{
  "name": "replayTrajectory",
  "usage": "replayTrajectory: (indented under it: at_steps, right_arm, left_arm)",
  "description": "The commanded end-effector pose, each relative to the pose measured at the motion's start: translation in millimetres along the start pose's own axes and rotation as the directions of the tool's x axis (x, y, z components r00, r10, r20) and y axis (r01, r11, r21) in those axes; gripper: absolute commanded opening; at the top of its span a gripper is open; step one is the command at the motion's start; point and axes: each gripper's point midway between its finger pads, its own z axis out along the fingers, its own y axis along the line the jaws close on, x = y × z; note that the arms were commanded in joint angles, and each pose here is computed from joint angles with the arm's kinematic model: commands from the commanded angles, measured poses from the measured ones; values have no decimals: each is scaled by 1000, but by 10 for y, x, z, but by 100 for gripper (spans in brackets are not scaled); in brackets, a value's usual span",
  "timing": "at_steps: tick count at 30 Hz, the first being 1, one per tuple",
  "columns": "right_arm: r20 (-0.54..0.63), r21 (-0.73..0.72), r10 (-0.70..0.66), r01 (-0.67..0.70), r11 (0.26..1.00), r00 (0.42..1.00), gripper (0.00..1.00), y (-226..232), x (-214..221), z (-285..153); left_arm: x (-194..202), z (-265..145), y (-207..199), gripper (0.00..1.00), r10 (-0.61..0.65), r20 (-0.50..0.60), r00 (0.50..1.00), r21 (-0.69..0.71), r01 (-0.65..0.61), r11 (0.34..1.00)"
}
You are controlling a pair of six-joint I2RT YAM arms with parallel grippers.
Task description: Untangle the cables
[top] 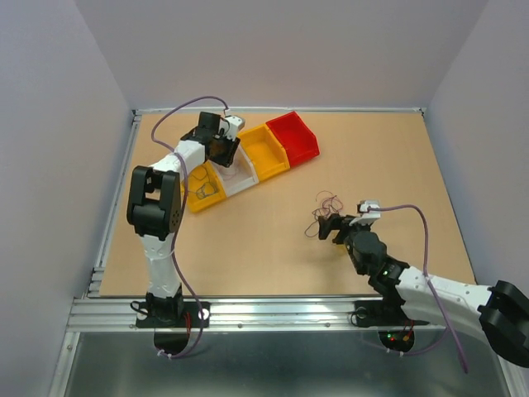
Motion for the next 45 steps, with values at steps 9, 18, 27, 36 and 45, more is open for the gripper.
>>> replayTrajectory:
  at_steps: [9,18,27,36,45]
  right_arm:
    - [-36,133,136,-130,983,990,89,-234,-183,329]
    - [-83,189,107,-90,978,991,72,-297,-84,504]
    - [-131,269,41,-5,963,990,61,-380,23,856]
    - [-183,264,10,39,964,983,17,-394,192,1023]
    - [-172,-185,-39,6,983,984,0,300,79,780]
  left_arm:
    - [-791,-1170,-332,72,97,290,952,-13,-98,995]
    - [-1050,-1827,-1036,92,136,555,821,4,-166,986]
    - [-884,-1977,-1552,91,118,641,758,115,-247,962]
    - [-678,-1663,-1833,90,117,608,785,211,-302,930]
    - [-553,-1476,-2121,89,106,584,805,305,-338,890]
